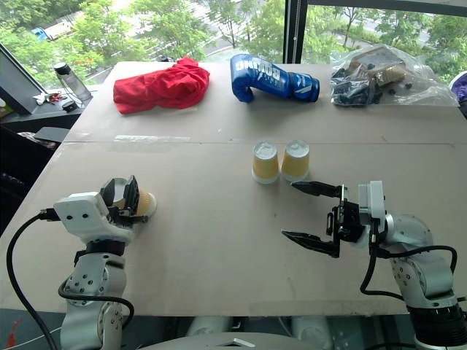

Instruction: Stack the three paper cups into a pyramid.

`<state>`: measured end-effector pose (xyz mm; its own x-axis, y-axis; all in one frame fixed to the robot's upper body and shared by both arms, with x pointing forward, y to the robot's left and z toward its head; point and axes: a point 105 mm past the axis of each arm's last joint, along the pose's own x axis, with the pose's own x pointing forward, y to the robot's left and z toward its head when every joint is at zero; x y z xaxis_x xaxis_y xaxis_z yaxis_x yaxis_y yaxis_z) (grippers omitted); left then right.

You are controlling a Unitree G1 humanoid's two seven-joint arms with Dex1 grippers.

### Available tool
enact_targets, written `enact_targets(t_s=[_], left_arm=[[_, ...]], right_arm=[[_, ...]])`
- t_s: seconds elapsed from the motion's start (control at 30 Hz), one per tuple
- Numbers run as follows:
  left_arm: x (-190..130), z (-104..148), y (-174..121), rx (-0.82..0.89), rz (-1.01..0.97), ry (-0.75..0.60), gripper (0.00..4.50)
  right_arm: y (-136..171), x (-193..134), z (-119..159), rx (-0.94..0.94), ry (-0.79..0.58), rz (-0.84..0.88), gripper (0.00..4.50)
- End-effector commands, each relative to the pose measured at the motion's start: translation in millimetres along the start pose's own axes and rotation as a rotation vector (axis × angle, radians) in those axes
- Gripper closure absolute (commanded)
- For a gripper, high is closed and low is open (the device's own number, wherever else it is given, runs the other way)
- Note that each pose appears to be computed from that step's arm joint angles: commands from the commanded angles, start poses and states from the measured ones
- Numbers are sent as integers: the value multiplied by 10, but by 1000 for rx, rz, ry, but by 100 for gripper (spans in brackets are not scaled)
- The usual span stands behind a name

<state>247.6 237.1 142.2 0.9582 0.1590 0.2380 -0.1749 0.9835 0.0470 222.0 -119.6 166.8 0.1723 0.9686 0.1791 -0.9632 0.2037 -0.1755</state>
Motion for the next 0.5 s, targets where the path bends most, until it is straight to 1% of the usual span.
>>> enact_targets(t_s=[0.03,0.07,0.13,0.33,0.5], left_arm=[[-26,234,117,53,56,-99,84],[-30,243,143,64,72,-102,68],[-53,212,246,86,121,-82,7],[-82,6,311,39,144,14,7],[12,-91,266,23,62,51,7]], right_arm=[[17,-3,38,-25,-2,11,0],[16,-6,36,-25,-1,11,0],[13,-7,35,-23,-1,13,0],[-4,7,35,-22,-2,23,0],[-13,17,40,-23,-3,28,0]])
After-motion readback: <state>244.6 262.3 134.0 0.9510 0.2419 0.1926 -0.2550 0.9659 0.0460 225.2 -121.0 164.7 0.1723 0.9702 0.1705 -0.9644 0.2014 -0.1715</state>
